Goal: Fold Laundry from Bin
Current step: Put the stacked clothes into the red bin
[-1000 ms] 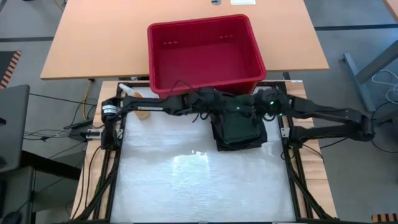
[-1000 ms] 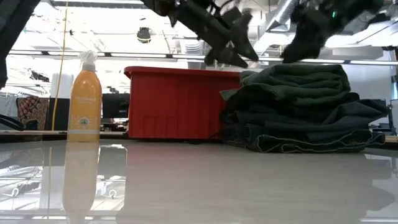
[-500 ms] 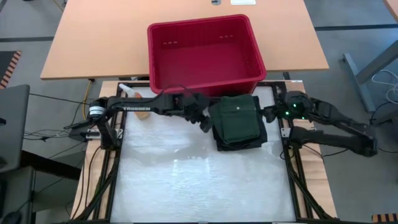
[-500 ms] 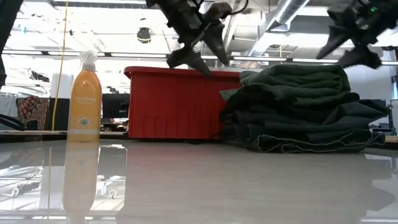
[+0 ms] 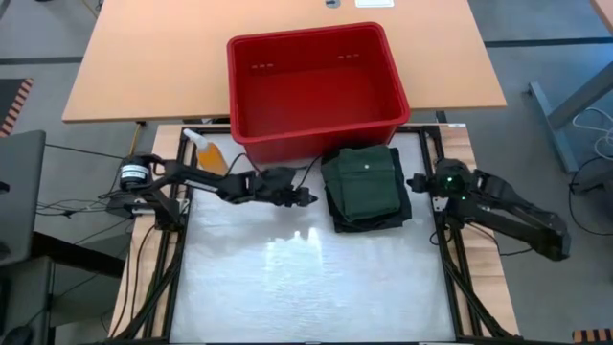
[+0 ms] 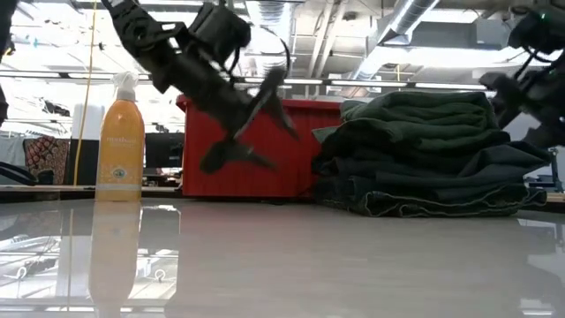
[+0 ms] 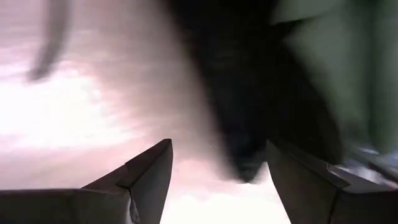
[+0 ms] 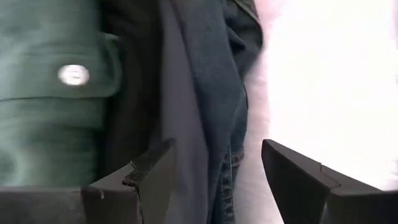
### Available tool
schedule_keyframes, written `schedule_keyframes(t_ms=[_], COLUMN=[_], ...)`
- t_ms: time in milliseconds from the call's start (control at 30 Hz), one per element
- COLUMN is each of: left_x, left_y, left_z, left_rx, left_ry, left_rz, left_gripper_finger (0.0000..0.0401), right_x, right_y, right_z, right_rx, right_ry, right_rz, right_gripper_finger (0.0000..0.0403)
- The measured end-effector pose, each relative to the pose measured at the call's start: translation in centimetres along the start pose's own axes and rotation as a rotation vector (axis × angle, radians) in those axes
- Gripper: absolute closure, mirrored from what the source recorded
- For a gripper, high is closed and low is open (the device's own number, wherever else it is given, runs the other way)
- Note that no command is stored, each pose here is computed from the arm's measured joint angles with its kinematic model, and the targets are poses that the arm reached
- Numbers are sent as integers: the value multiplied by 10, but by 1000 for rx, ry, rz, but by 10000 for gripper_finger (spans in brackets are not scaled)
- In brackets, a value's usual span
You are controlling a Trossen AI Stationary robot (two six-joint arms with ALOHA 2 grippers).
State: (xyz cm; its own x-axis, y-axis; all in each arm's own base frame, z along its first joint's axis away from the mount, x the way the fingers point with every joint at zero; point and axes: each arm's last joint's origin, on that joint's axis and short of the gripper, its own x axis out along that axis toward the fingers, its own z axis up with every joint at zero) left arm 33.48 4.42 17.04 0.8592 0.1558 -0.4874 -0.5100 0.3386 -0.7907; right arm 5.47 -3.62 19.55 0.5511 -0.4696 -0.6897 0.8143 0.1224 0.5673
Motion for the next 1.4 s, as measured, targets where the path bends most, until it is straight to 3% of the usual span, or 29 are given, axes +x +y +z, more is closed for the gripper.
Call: schedule_keyframes(t_ms=[100,333,500,900,1067,1200,1400], left_x=[10,41,65,123,133,133,136], left_y=[9,19,21,-7,-15,-13,-11], left_z=[-6,-11,-12,4,7,8,9], left_rx=[0,7,2,99,137,128,139], left_ry=[-40,-67,-63,54,68,32,40], left_rz=[71,72,70,93,94,114,72], left_gripper_finger=[153,153,153,153,153,158,207], right_x=[13,37,45,56,63,68,78], right_y=[-6,-21,-23,-21,-19,-12,-5], right_z=[-5,-15,-17,-21,-24,-25,-25], right_rx=[55,130,170,184,199,185,140], right_ry=[8,29,18,122,180,224,234], right_rz=[-20,-66,-32,-19,-68,-45,-30], right_gripper_finger=[139,139,139,139,142,183,315])
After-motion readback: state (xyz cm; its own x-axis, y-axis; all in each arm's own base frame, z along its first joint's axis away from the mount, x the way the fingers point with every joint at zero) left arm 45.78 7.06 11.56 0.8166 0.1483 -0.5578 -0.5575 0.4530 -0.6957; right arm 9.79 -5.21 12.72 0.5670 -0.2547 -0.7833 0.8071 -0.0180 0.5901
